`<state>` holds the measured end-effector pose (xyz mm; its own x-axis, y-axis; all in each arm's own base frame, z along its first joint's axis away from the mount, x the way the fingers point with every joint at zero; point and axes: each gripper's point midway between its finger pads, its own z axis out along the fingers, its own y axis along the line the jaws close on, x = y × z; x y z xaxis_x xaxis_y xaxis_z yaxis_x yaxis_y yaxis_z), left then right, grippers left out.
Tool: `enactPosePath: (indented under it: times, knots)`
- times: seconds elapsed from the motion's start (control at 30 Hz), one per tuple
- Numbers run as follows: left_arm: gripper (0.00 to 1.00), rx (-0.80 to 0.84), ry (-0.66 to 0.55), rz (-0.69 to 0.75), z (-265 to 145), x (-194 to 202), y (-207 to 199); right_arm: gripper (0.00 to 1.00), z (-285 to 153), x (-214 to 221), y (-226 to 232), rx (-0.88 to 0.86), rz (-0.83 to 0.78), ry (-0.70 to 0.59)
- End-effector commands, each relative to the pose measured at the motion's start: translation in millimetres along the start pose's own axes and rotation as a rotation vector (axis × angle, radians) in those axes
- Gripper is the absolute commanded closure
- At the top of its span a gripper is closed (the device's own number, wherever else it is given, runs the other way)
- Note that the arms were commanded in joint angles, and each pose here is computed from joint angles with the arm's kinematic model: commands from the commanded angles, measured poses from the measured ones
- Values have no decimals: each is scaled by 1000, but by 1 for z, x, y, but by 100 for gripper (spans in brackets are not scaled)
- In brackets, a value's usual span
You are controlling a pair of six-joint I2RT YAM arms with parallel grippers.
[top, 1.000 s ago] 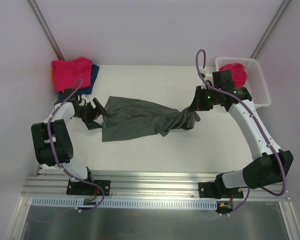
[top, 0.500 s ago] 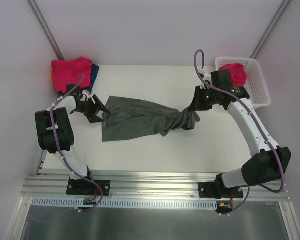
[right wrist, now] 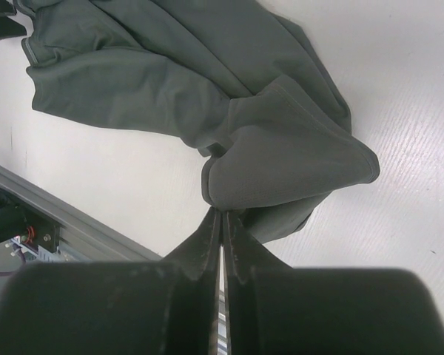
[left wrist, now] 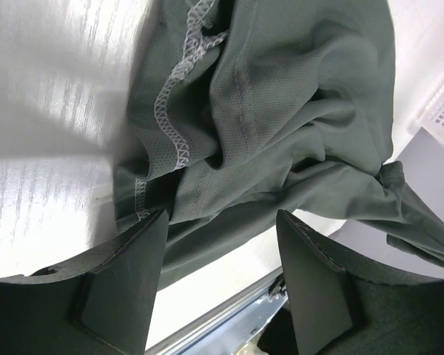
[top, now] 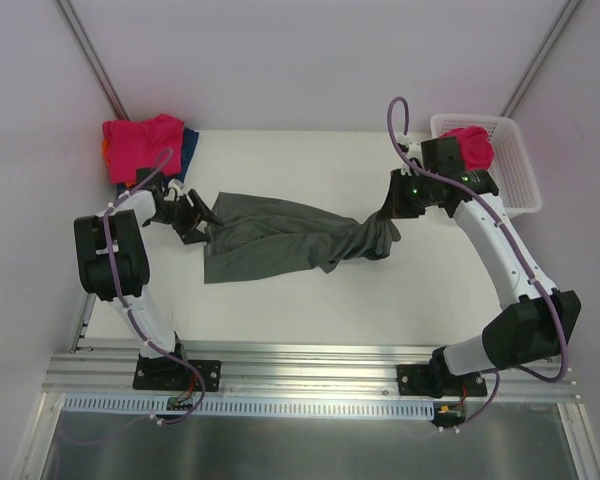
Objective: Fold and stack the t-shirts
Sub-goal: Flatten out the tshirt
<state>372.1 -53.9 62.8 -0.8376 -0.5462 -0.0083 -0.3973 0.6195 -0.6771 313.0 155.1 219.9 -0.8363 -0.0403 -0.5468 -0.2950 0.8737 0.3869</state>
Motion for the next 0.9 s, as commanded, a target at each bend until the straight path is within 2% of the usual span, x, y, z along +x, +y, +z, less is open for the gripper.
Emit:
enactPosePath:
  times: [0.0,0.3,0.47,0.57,0.63,0.77,0.87]
  knots:
    - [39,25,17,2,-5,11,-6,99,-6,-21,6,-7,-23,-60]
    - [40,19,34,-19,-4,21,-1,99,0,-32,7,-14,-21,-68]
    - [44,33,28,-5,-6,20,-8,99,2,-34,7,-14,-19,-67]
    - [50,35,33,2,-6,24,-11,99,3,-33,7,-15,-20,-66]
    - [49,31,41,-4,-4,27,-9,99,3,-33,7,-15,-18,-65]
    - [55,36,54,-2,-2,30,-11,98,2,-35,7,-12,-21,-71]
    - [54,36,58,-5,-1,31,-12,98,1,-36,6,-8,-23,-76]
